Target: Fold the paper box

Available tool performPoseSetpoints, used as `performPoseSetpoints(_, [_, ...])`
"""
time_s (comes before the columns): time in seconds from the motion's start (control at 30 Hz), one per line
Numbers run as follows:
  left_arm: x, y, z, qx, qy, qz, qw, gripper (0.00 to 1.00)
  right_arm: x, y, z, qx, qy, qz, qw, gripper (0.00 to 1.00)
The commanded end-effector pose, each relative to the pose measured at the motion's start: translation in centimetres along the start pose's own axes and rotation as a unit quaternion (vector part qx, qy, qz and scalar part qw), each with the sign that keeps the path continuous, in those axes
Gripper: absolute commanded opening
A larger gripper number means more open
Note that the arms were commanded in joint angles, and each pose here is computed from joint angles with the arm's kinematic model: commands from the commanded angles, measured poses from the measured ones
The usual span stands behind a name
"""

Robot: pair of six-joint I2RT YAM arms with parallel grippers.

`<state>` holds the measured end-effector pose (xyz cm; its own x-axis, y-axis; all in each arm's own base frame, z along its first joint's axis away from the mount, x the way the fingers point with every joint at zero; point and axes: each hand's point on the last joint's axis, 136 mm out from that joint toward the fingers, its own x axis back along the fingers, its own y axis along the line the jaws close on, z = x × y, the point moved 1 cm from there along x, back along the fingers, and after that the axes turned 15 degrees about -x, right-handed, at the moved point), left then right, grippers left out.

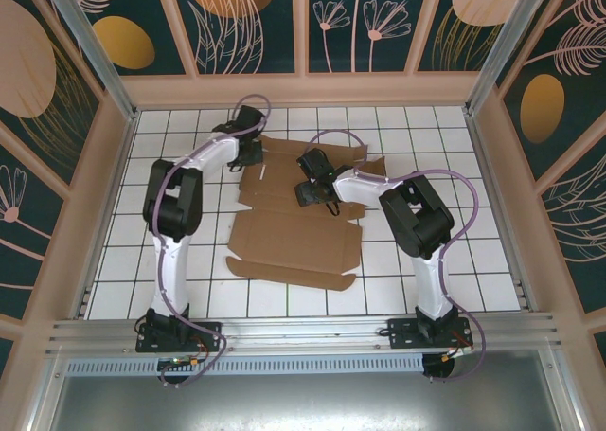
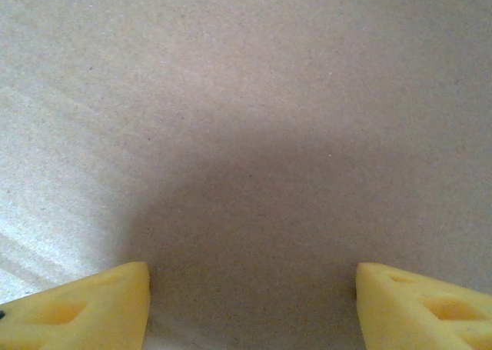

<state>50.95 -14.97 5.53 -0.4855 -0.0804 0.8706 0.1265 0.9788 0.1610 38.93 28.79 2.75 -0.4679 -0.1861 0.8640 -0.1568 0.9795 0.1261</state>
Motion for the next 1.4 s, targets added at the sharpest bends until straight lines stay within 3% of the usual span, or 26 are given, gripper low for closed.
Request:
performPoseSetpoints(0.0, [-2.1,-2.6,4.1,-0.071,0.065,-0.061,0.993,0.08,-2.5,-4.4,9.5,0.038,0.160,0.087,0.983,0.69])
performPoseSetpoints(0.13, [-2.3,-5.3,4.5,-0.075,0.065,-0.044,0.994,0.10,-2.5,-4.6,9.5,0.038,0.159,0.092,0.982,0.69])
performPoseSetpoints(0.27, [-0.7,-5.5,3.1,-0.054,0.037,-0.024,0.998,0.16,-2.5,-4.7,9.4,0.039,0.157,0.096,0.982,0.69])
performPoseSetpoints(0.47, [6.7,-1.4,-1.9,0.005,-0.064,0.033,0.997,0.43,-2.2,-4.6,9.3,0.040,0.155,0.093,0.983,0.69])
performPoseSetpoints(0.53, [8.9,0.5,-1.9,0.044,-0.093,0.080,0.992,0.58,-2.0,-4.6,9.1,0.040,0.152,0.092,0.983,0.69])
performPoseSetpoints(0.63, [10.8,1.6,-0.2,0.085,-0.117,0.159,0.977,0.68,-1.7,-4.8,9.0,0.041,0.150,0.090,0.984,0.69])
performPoseSetpoints(0.8, [9.5,0.0,5.3,0.081,-0.065,0.214,0.971,0.71,-1.7,-4.7,9.2,0.043,0.152,0.088,0.984,0.69])
performPoseSetpoints(0.93, [8.7,0.0,8.3,0.086,-0.044,0.209,0.973,0.74,-1.8,-4.8,9.4,0.045,0.153,0.089,0.983,0.69])
performPoseSetpoints(1.07, [7.1,-1.4,9.4,0.100,-0.014,0.241,0.965,0.80,-1.9,-4.8,9.5,0.046,0.155,0.090,0.983,0.69])
performPoseSetpoints(1.37, [4.7,-2.9,10.3,0.112,0.011,0.270,0.956,0.77,-1.8,-4.9,9.6,0.048,0.155,0.096,0.982,0.69])
